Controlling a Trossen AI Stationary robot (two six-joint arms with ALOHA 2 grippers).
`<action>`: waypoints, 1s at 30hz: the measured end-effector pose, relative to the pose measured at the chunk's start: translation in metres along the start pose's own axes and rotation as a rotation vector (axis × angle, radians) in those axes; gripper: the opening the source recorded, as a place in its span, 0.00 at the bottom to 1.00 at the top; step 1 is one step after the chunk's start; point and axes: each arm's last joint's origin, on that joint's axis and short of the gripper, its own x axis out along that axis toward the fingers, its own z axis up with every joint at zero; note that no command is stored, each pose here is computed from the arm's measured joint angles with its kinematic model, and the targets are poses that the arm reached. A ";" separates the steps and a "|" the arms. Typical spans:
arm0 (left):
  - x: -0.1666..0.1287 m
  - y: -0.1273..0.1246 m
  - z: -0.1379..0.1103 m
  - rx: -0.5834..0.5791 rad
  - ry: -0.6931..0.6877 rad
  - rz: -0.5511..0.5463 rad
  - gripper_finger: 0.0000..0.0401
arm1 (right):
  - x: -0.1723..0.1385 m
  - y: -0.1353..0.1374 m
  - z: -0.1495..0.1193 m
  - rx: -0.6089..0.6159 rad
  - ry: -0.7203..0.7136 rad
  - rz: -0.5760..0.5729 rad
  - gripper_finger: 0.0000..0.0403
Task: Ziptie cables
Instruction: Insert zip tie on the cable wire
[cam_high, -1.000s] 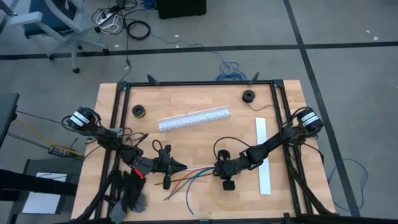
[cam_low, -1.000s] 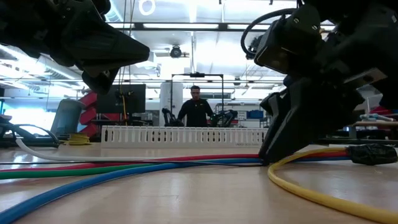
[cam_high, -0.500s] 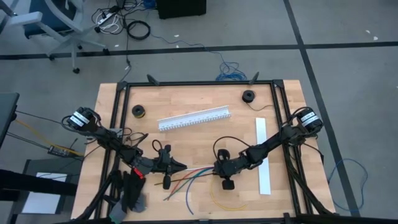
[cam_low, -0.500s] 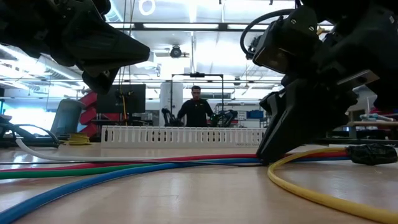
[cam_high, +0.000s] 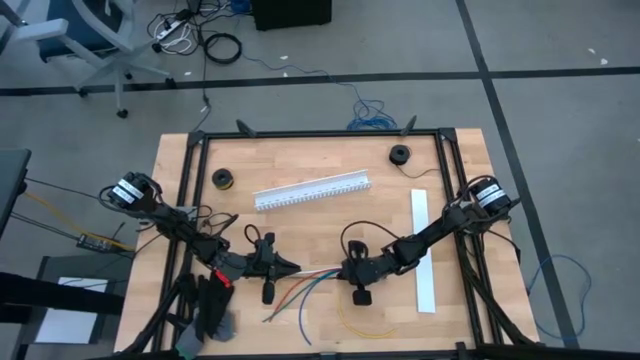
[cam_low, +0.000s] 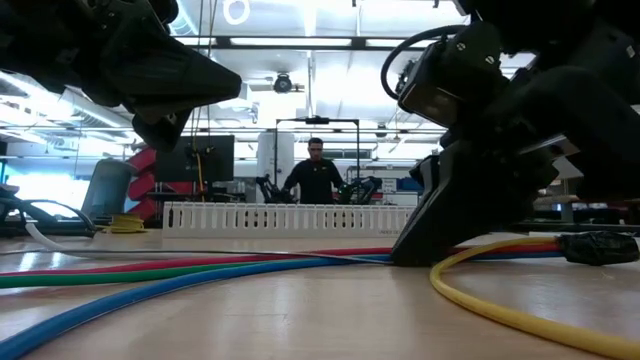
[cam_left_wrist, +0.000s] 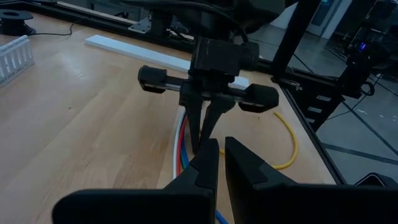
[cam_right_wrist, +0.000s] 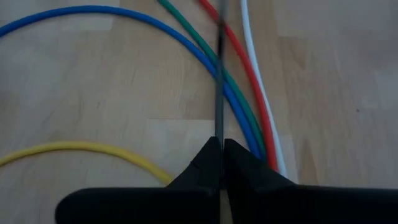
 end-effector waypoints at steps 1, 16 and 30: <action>0.000 0.000 0.000 0.000 0.000 0.000 0.01 | -0.002 0.000 0.001 -0.006 -0.004 -0.008 0.00; 0.000 0.000 0.000 -0.005 0.002 0.000 0.01 | -0.033 -0.007 0.024 -0.003 -0.079 -0.100 0.00; 0.000 0.000 0.000 -0.004 0.002 0.000 0.01 | -0.035 -0.003 0.014 -0.009 0.040 -0.027 0.09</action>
